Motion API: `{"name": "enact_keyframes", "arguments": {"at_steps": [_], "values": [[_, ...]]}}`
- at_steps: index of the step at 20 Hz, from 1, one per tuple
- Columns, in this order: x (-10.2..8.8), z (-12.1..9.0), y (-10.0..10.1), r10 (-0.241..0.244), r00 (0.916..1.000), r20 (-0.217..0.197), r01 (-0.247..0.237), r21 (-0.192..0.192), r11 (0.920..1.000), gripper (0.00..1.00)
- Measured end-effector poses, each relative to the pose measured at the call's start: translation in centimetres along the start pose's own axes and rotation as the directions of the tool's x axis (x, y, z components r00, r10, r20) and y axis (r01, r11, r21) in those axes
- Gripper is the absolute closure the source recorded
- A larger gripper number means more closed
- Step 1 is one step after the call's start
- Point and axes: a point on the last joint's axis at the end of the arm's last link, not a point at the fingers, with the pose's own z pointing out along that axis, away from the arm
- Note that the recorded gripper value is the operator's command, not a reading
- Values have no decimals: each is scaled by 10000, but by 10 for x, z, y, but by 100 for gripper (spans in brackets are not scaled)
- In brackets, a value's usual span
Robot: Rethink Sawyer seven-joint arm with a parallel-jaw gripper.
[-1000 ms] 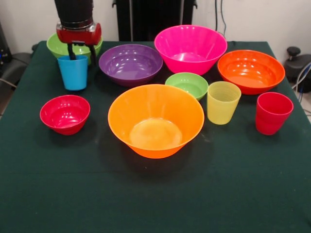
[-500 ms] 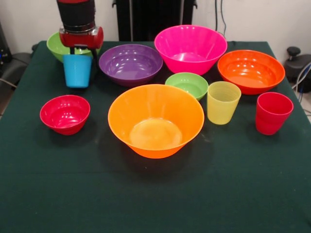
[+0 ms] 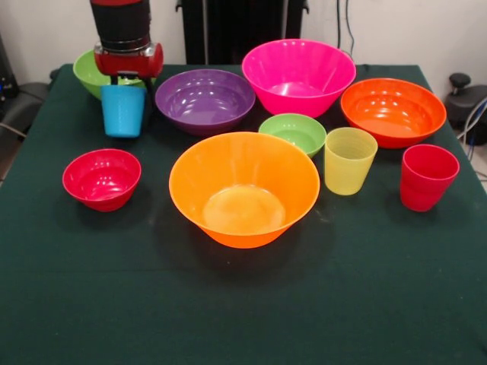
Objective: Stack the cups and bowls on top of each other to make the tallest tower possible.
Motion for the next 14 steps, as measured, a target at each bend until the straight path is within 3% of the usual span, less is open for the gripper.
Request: {"name": "enact_keyframes", "arguments": {"at_steps": [14], "values": [[-3, -1, 2, -47, 9999, 109, 47, -14, 10000, 0]]}}
